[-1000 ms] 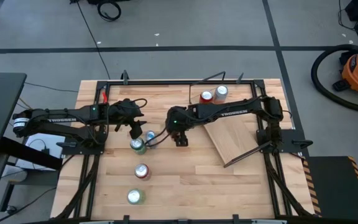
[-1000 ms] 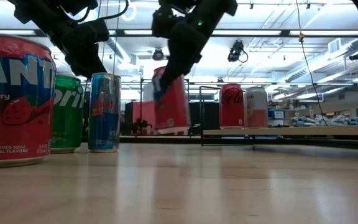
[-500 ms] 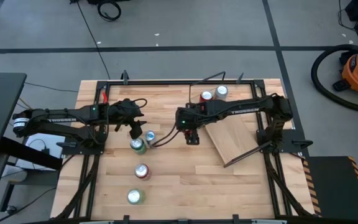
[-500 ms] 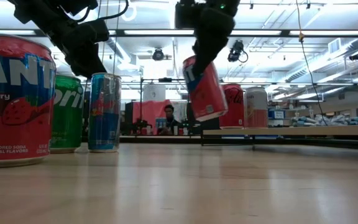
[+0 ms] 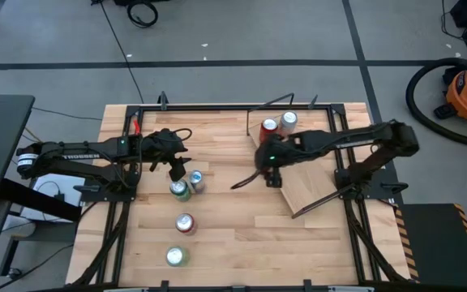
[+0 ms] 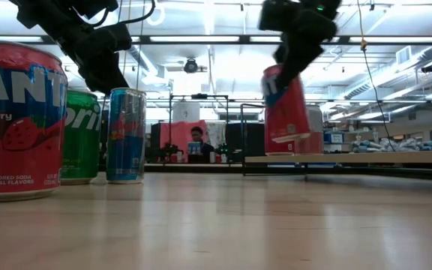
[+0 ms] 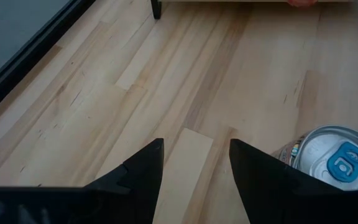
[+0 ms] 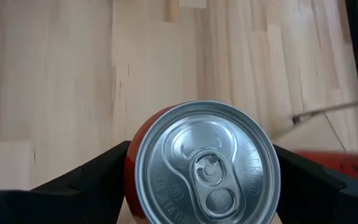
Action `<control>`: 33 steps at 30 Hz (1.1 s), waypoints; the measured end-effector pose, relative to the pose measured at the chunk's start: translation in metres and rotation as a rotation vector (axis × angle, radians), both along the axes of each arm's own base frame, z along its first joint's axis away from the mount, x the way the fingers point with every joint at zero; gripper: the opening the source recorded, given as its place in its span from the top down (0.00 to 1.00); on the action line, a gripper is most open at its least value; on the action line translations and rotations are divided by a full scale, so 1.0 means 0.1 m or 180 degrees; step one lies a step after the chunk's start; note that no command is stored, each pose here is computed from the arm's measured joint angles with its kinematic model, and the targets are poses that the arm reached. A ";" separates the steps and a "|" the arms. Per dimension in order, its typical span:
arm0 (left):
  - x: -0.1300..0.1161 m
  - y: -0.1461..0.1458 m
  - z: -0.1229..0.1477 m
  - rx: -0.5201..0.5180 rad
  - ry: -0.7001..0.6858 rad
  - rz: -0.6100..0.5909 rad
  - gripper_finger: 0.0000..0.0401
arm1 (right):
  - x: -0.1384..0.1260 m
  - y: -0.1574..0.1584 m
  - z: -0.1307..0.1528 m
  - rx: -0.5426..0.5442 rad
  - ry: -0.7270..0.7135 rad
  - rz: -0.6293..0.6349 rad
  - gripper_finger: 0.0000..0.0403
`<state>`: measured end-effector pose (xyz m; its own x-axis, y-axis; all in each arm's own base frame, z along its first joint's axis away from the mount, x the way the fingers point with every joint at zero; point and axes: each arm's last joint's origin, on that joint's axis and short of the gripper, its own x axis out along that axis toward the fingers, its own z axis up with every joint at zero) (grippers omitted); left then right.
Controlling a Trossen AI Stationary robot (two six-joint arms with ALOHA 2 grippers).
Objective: Place canned beverage on shelf
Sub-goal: Put the top orange soda can on the shelf
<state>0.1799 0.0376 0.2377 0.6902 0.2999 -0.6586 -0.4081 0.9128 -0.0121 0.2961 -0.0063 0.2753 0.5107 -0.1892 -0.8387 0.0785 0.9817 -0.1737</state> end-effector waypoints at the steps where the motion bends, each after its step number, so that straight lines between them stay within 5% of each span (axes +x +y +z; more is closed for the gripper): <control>1: 0.00 0.00 0.00 0.0000 -0.0001 0.0000 0.52 | -0.07 -0.02 0.01 0.0004 -0.0053 -0.0030 0.17; 13: 0.01 0.00 0.01 0.0001 -0.0055 0.0008 0.52 | -0.64 -0.21 -0.25 -0.0278 -0.0065 -0.0431 0.17; 33: 0.01 0.00 0.01 0.0002 -0.0053 0.0005 0.52 | -0.71 -0.39 -0.29 -0.0192 -0.0055 -0.0748 0.13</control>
<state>0.1810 0.0378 0.2388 0.7005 0.3014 -0.6468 -0.4094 0.9122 -0.0184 0.2251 -0.0451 0.2463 0.4609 -0.3541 -0.8137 0.3071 0.9239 -0.2282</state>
